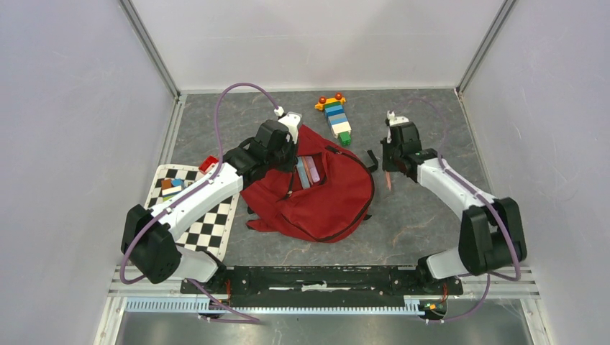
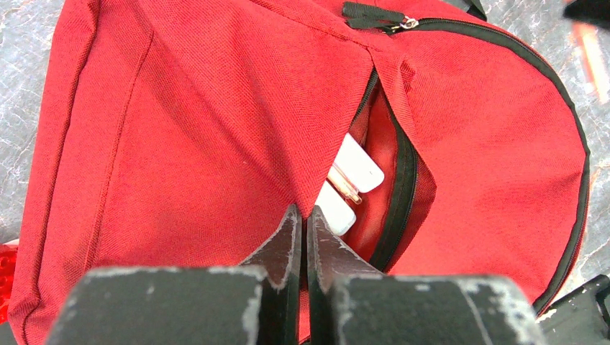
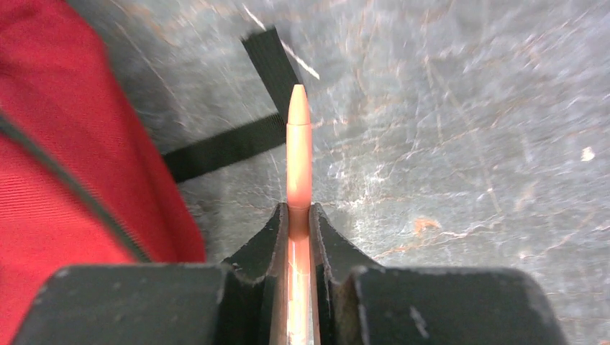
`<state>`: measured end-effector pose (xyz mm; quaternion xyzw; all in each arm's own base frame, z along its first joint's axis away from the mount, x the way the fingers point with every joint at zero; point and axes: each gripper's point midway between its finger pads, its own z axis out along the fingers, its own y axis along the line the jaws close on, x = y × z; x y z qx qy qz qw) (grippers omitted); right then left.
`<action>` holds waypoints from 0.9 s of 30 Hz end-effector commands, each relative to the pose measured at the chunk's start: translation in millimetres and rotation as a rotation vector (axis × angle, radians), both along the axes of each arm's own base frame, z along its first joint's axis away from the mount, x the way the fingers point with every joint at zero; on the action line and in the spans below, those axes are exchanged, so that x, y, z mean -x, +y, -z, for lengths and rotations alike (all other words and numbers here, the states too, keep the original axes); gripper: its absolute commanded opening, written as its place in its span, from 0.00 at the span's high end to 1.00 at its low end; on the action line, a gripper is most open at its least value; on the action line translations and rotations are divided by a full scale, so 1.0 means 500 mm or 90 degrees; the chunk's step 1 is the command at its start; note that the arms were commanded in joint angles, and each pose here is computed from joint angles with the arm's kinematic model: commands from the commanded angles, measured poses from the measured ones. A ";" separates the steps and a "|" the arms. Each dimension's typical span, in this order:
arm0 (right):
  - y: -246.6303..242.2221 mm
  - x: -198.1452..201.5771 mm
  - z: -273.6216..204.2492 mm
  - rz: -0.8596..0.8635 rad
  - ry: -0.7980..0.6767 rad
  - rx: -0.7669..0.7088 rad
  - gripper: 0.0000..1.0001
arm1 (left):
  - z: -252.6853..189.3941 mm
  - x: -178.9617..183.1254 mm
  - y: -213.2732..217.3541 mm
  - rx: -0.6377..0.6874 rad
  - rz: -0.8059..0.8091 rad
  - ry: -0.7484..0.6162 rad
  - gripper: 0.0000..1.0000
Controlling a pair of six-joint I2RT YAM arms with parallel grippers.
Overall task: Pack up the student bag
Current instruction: Pick up the stationery from the center of the board, then place the stationery in the student bag.
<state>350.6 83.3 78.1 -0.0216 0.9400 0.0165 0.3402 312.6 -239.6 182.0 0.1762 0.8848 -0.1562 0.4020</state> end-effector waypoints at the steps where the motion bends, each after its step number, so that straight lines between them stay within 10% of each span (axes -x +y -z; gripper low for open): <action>1: 0.028 -0.016 -0.147 -0.054 -0.094 -0.026 1.00 | -0.047 -0.011 -0.002 0.018 0.009 -0.049 0.98; 14: 0.366 0.113 -0.247 -0.344 -0.020 -0.298 1.00 | -0.057 -0.005 -0.011 0.038 0.018 -0.049 0.98; 27: 0.493 0.082 -0.220 -0.343 0.019 -0.313 1.00 | -0.060 -0.004 -0.010 0.040 0.018 -0.052 0.98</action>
